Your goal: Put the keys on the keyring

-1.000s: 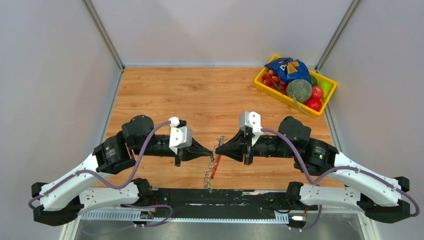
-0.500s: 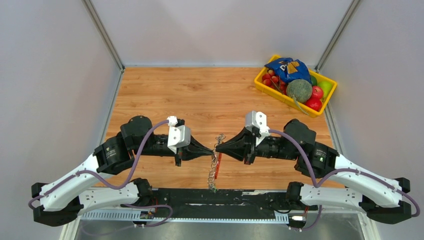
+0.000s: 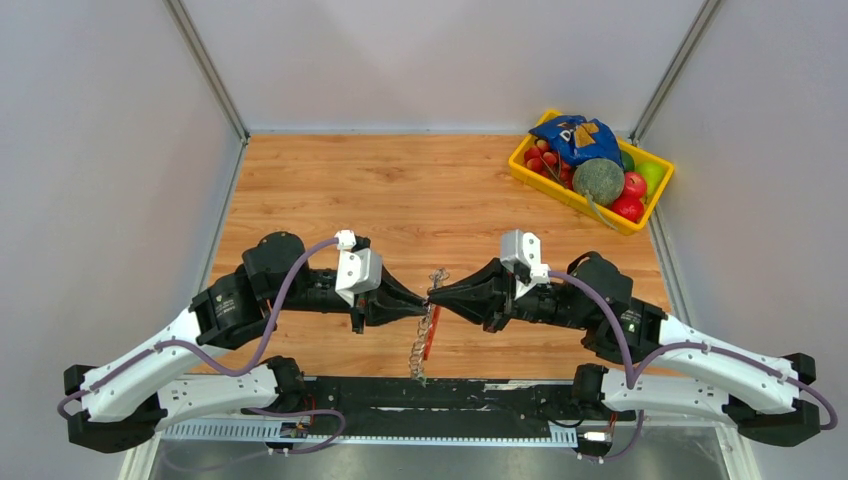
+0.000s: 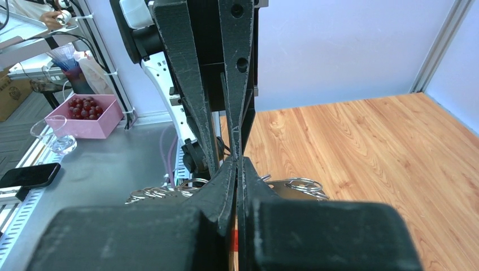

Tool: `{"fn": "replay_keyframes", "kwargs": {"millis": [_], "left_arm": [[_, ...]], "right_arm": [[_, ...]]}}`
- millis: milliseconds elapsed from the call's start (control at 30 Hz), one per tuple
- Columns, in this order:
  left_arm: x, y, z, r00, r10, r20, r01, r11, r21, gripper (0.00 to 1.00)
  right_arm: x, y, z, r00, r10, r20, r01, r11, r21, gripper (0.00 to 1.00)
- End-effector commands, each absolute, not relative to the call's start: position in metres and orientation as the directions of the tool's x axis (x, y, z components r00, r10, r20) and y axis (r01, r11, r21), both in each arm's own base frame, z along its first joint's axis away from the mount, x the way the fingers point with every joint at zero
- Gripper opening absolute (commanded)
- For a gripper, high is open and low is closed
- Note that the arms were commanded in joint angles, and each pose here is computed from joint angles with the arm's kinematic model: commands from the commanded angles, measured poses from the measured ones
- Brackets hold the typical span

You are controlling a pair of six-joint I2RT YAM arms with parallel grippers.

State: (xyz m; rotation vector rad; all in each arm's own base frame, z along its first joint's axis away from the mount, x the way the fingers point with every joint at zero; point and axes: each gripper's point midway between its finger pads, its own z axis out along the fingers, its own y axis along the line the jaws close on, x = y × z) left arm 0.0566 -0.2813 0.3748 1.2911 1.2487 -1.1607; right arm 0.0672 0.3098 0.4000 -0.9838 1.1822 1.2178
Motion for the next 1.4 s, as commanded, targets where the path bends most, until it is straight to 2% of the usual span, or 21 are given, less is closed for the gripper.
{"fn": "replay_keyframes", "kwargs": {"millis": [0, 167, 300, 567, 667, 867, 1067, 1100, 1233, 1367], "left_arm": [[0.048, -0.286, 0.391, 0.019, 0.017, -1.000, 0.998, -0.063, 0.018, 0.25], [0.047, -0.285, 0.393, 0.020, 0.004, -1.000, 0.998, -0.064, 0.020, 0.33], [0.046, -0.284, 0.393, 0.022, 0.000, -1.000, 0.998, -0.066, 0.022, 0.33], [0.051, -0.284, 0.393, 0.025, 0.003, -1.000, 0.999, -0.040, 0.025, 0.16], [0.054, -0.283, 0.393, 0.023, 0.010, -1.000, 1.000, -0.017, 0.023, 0.02], [0.066, -0.280, 0.390, 0.012, 0.053, -0.998, 0.999, 0.053, 0.015, 0.00], [0.075, -0.274, 0.384, 0.015, 0.126, -0.992, 0.994, 0.103, 0.028, 0.00], [0.077, -0.273, 0.383, 0.020, 0.137, -0.990, 0.993, 0.111, 0.036, 0.00], [0.083, -0.268, 0.370, -0.003, 0.225, -0.974, 0.989, 0.147, 0.031, 0.00], [0.088, -0.265, 0.355, -0.037, 0.306, -0.951, 0.984, 0.175, 0.018, 0.00]], "right_arm": [[0.067, 0.305, 0.441, 0.013, 0.310, -0.951, -0.991, 0.133, 0.030, 0.00], [0.064, 0.307, 0.441, 0.015, 0.307, -0.952, -0.992, 0.127, 0.026, 0.00], [0.063, 0.306, 0.441, 0.017, 0.310, -0.951, -0.991, 0.129, 0.024, 0.00], [0.061, 0.308, 0.436, 0.023, 0.296, -0.955, -0.992, 0.125, 0.015, 0.00], [0.059, 0.308, 0.432, 0.019, 0.279, -0.960, -0.993, 0.118, 0.014, 0.00], [0.054, 0.306, 0.426, 0.006, 0.244, -0.970, -0.995, 0.098, 0.018, 0.00], [0.054, 0.300, 0.410, -0.030, 0.111, -0.993, -0.993, 0.110, 0.043, 0.00], [0.055, 0.299, 0.407, -0.037, 0.084, -0.996, -0.992, 0.119, 0.047, 0.02], [0.060, 0.291, 0.393, -0.067, -0.035, -0.997, -0.985, 0.162, 0.060, 0.24], [0.066, 0.282, 0.388, -0.077, -0.102, -0.992, -0.975, 0.214, 0.054, 0.31]]}}
